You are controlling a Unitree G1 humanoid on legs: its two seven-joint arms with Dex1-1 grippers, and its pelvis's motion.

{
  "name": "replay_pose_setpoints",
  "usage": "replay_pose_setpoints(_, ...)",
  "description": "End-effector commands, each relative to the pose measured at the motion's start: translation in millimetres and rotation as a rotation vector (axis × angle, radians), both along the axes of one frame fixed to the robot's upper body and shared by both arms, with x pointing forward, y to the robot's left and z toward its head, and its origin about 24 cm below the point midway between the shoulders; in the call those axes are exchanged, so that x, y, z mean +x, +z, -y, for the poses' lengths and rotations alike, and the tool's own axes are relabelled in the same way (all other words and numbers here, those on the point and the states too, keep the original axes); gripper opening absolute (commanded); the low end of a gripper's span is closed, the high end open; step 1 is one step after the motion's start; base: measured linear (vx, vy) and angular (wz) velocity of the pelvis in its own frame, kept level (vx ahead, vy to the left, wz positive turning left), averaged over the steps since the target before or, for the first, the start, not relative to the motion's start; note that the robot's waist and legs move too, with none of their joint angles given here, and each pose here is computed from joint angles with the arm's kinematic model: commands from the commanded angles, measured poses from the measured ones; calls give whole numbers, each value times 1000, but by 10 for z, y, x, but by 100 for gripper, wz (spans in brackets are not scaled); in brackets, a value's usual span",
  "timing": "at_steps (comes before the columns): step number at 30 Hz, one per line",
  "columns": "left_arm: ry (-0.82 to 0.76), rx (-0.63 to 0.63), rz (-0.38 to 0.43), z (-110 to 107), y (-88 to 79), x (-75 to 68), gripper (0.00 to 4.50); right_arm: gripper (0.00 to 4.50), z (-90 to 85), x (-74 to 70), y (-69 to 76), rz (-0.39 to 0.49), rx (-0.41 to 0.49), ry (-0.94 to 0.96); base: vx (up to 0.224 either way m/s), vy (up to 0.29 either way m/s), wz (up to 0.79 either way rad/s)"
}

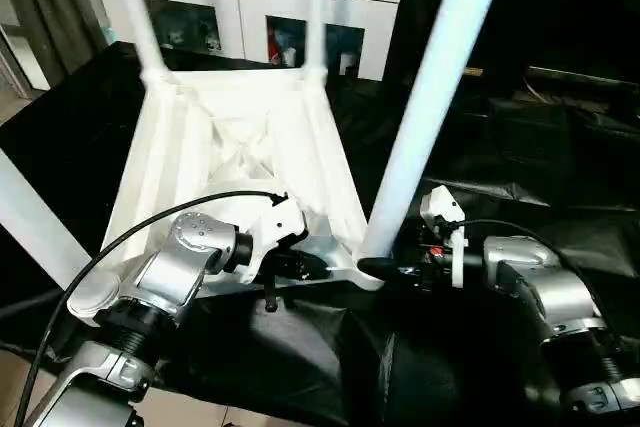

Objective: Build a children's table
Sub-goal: Rotate leg to tighten

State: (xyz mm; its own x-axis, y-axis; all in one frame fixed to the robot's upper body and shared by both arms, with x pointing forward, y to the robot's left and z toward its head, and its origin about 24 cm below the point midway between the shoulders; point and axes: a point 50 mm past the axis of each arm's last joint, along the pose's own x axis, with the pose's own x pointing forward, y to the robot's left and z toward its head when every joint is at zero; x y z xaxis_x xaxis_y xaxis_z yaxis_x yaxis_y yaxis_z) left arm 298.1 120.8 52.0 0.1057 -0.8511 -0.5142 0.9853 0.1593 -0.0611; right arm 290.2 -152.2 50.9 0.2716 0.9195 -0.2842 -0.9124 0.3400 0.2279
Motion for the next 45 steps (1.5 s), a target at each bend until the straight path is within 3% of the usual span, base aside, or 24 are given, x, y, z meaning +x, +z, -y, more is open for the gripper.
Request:
replay_pose_setpoints(1,-34,25,-32,62,-84,-68,0,297,-93,-53,-1,-21,8,91,0,0,0)
replay_pose_setpoints(11,8,26,-12,64,-85,-32,0,232,-125,-99,-44,-42,15,101,0,0,0)
replay_pose_setpoints(15,142,17,42,152,-95,93,0,220,-194,-118,-161,-37,5,7,0,0,0)
replay_pose_setpoints(19,246,-1,78,278,-93,191,0,210,-276,-43,-317,-18,-52,-181,-14,1,-1)
replay_pose_setpoints(24,326,-44,107,594,-66,261,0,200,-523,55,-486,-62,-71,-464,-31,6,-3)
replay_pose_setpoints(29,303,-49,116,715,-64,244,0,200,-711,80,-455,-16,-63,-462,0,0,0)
replay_pose_setpoints(30,294,-45,120,727,-66,241,0,233,-745,79,-438,-8,-49,-442,0,0,0)
replay_pose_setpoints(31,277,-39,119,731,-74,232,0,233,-773,76,-407,-7,-14,-411,0,0,0)
replay_pose_setpoints(32,267,-38,115,724,-80,225,0,267,-774,72,-391,-15,9,-394,0,0,0)
replay_pose_setpoints(35,243,-21,110,667,-94,216,0,277,-735,56,-351,-13,25,-328,0,0,0)
replay_pose_setpoints(38,216,-4,106,572,-92,213,0,320,-615,62,-309,19,0,-278,0,0,0)
replay_pose_setpoints(45,232,18,100,463,-69,254,0,320,-354,108,-217,40,-12,-233,0,0,0)
